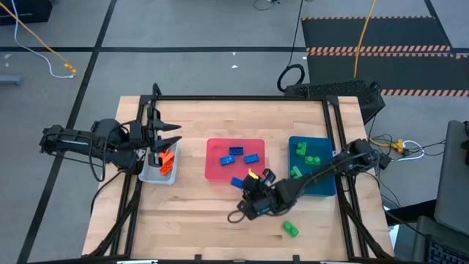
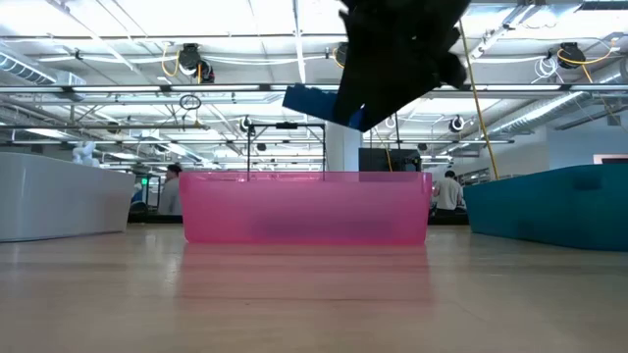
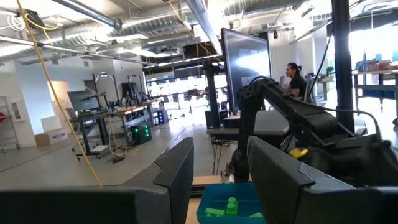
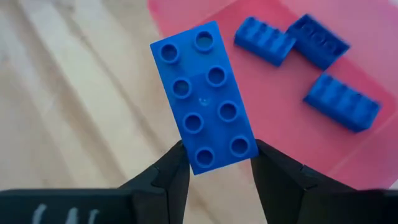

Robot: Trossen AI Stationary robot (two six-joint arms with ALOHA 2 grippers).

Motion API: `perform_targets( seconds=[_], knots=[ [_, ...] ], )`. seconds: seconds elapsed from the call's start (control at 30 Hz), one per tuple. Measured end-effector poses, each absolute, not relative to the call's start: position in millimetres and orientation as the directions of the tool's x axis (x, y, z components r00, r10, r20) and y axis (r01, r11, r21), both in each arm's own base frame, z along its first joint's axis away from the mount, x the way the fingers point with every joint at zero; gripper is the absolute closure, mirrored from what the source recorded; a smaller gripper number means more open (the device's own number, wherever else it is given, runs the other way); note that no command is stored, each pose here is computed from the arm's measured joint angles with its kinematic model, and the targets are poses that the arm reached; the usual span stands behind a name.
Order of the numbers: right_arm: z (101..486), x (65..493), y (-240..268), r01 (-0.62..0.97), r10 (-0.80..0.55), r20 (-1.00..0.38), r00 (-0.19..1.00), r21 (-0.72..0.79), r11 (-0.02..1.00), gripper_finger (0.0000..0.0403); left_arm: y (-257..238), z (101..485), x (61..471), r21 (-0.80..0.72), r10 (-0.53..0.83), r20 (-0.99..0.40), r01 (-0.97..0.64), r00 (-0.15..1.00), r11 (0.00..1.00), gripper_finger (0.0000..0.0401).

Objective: Sort & place blocks by color
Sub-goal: Put the blue game piece into the red bin

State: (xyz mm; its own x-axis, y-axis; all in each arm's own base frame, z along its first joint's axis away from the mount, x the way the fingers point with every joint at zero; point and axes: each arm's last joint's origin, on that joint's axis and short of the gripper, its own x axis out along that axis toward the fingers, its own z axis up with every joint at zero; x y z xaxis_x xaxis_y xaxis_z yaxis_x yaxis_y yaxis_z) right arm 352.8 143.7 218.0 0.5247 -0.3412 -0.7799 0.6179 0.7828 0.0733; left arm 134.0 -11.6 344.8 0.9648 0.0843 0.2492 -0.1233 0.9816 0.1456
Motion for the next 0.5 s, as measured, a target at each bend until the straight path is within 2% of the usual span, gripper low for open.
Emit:
perform_targets(
  seconds=[0.27, 0.5],
  knots=[
    [218, 366, 102, 0.628, -0.411, -0.778, 0.474, -0.029, 0.778, 0.0261, -12, 345, 134, 0.151, 0.084, 0.249, -0.125, 0.965, 0.981, 0.0249],
    [217, 372, 79, 0.622, -0.359, -0.821, 0.445, -0.005, 0.783, 0.0235, -12, 345, 134, 0.152, 0.084, 0.247, -0.125, 0.965, 0.981, 0.0249]
  ],
)
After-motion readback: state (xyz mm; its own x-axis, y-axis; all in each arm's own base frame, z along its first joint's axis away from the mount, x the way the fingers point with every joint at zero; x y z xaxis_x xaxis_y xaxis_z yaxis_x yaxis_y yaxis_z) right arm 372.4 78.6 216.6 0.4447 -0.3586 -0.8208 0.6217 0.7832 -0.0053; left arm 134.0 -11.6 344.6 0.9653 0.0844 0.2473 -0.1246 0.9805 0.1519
